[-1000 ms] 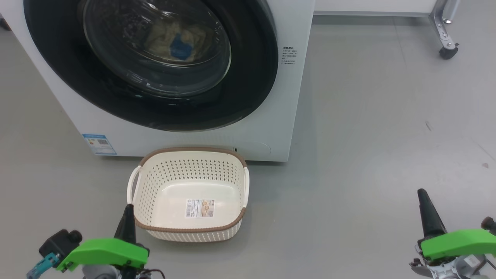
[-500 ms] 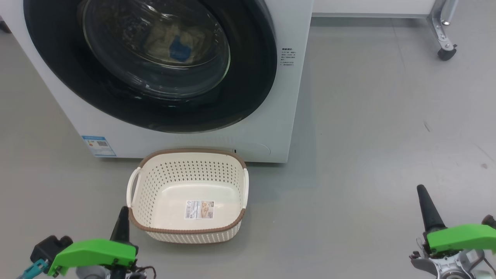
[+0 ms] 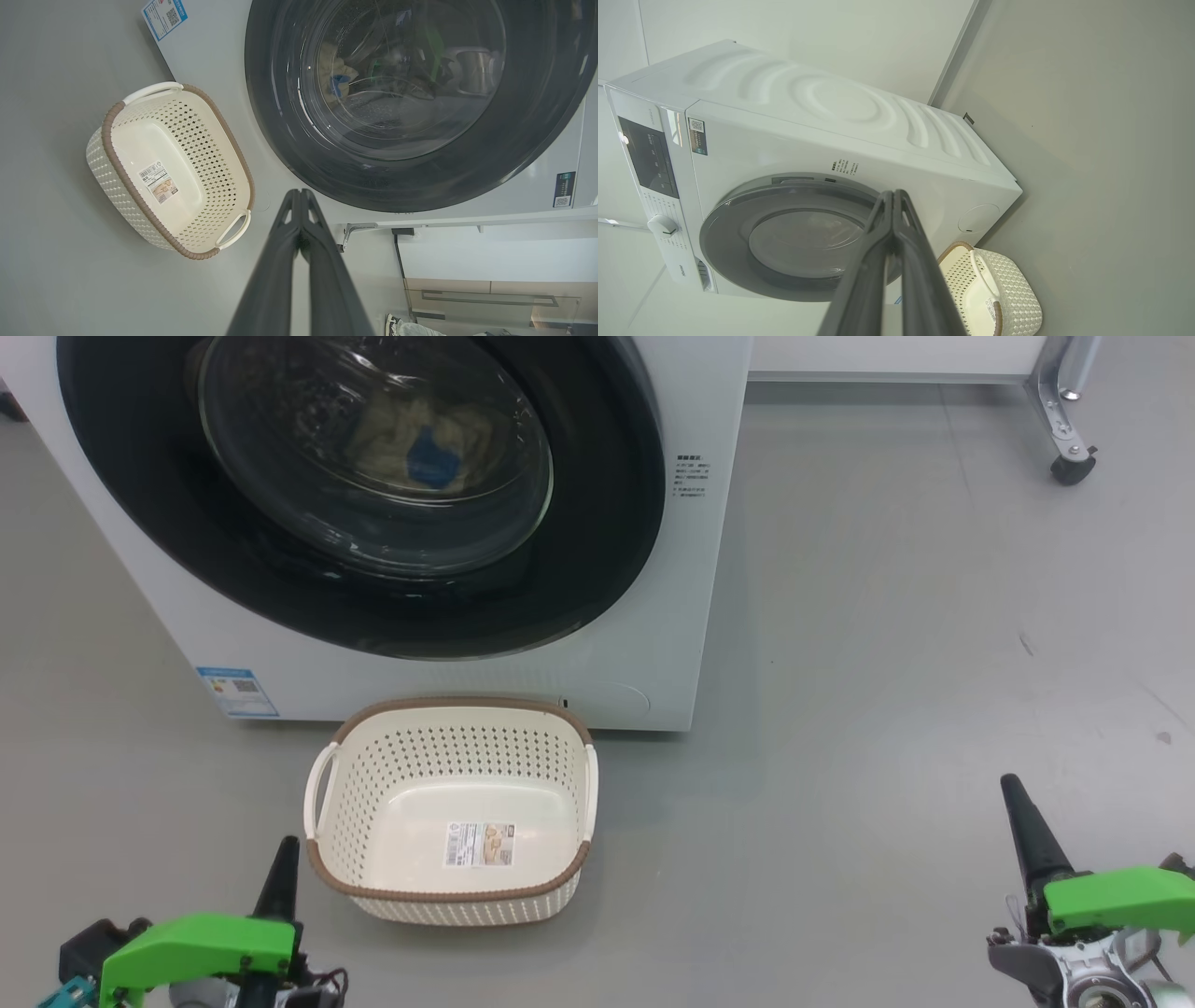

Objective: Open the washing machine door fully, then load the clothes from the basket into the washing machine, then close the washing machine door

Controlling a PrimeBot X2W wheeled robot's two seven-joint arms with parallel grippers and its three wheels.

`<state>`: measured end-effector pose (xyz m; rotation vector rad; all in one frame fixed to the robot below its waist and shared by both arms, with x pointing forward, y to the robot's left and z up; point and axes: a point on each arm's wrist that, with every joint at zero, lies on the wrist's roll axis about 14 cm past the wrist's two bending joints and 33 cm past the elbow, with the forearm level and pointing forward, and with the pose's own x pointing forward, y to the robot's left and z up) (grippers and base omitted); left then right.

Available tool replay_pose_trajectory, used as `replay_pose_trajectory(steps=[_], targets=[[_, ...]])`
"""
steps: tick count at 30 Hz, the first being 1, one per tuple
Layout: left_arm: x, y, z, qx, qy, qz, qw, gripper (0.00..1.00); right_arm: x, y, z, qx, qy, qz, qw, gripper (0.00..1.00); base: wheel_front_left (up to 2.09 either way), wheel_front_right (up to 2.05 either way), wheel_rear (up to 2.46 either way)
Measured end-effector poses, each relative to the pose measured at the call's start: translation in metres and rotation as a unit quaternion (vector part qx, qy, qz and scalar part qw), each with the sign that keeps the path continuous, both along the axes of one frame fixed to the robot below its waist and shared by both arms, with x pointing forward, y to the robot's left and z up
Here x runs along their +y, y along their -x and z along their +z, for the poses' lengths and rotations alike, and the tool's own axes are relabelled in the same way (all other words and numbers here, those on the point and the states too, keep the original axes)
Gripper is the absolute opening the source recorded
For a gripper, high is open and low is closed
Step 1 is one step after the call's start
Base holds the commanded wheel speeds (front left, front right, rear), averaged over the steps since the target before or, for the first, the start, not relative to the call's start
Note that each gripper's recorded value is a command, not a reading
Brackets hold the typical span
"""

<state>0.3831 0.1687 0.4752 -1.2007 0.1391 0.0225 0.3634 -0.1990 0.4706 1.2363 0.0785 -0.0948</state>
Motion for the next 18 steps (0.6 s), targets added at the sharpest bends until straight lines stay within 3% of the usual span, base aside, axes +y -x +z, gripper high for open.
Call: replay_pose_trajectory(steps=[18], targets=[[0.0087,0.0001,0.0049,-0.005,0.105,0.016,0.994,0.0,-0.0013,-0.0036,0.0011,-0.005,-0.099,-0.009,0.995,0.0,0.0,0.0,0.0]])
